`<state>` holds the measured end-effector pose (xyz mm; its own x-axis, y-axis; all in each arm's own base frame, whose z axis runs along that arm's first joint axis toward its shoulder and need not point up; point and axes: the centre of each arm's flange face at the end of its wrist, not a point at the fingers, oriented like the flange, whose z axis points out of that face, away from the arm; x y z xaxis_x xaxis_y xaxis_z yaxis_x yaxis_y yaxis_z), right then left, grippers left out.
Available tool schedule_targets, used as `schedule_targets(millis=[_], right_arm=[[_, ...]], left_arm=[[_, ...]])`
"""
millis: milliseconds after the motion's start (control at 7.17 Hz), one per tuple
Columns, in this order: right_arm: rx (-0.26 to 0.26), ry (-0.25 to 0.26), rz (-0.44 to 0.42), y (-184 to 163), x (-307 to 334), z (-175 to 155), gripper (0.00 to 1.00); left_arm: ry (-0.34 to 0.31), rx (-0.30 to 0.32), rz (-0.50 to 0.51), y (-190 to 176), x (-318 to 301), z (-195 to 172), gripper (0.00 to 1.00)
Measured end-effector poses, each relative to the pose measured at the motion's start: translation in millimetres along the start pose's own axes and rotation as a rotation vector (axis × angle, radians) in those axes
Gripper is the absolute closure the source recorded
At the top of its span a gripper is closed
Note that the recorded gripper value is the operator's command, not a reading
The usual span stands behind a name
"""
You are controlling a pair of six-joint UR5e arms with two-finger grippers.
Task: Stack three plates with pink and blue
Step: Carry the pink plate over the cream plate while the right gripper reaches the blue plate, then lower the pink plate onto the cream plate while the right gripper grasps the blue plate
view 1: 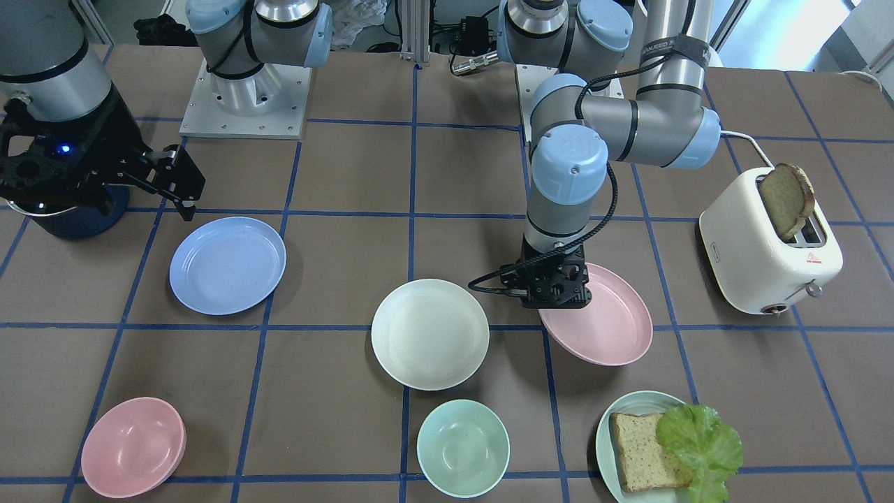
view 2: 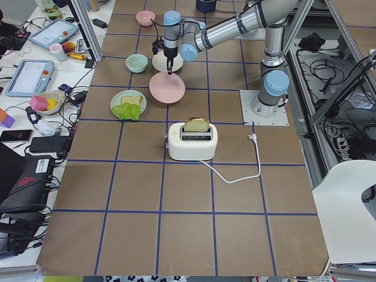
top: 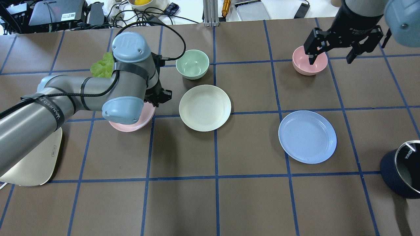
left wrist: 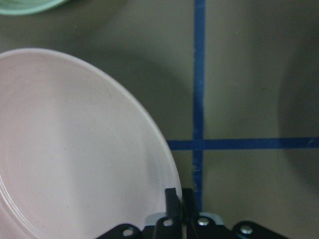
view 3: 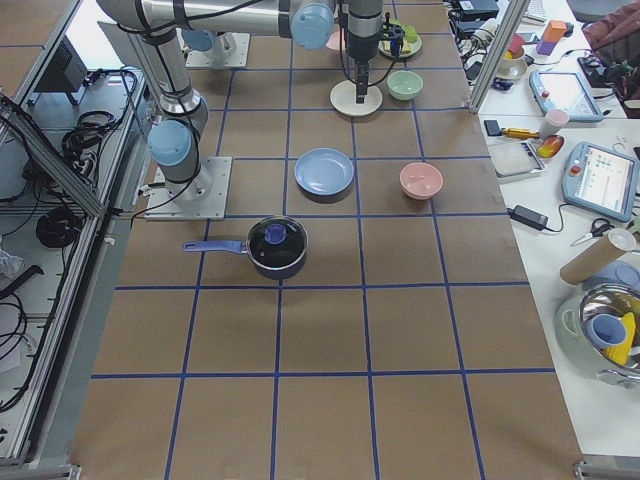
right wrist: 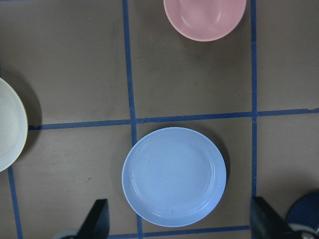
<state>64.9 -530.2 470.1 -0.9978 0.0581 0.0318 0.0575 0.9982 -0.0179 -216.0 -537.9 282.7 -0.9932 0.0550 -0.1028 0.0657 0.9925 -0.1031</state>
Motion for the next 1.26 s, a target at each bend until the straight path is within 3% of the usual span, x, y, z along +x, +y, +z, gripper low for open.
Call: schedule_targets(millis=[279, 837, 1256], right_arm=[[-0.091, -0.013, 0.049, 7, 50, 61, 0.0], [-0.051, -0.023, 0.123, 50, 99, 201, 0.0], [-0.092, -0.037, 0.118, 57, 114, 264, 0.0]], left_arm=[[0.034, 0.034, -0.001, -11, 72, -31, 1.0], [0.073, 0.024, -0.043, -19, 173, -21, 1.0], [0.092, -0.053, -0.033, -29, 198, 1, 1.0]])
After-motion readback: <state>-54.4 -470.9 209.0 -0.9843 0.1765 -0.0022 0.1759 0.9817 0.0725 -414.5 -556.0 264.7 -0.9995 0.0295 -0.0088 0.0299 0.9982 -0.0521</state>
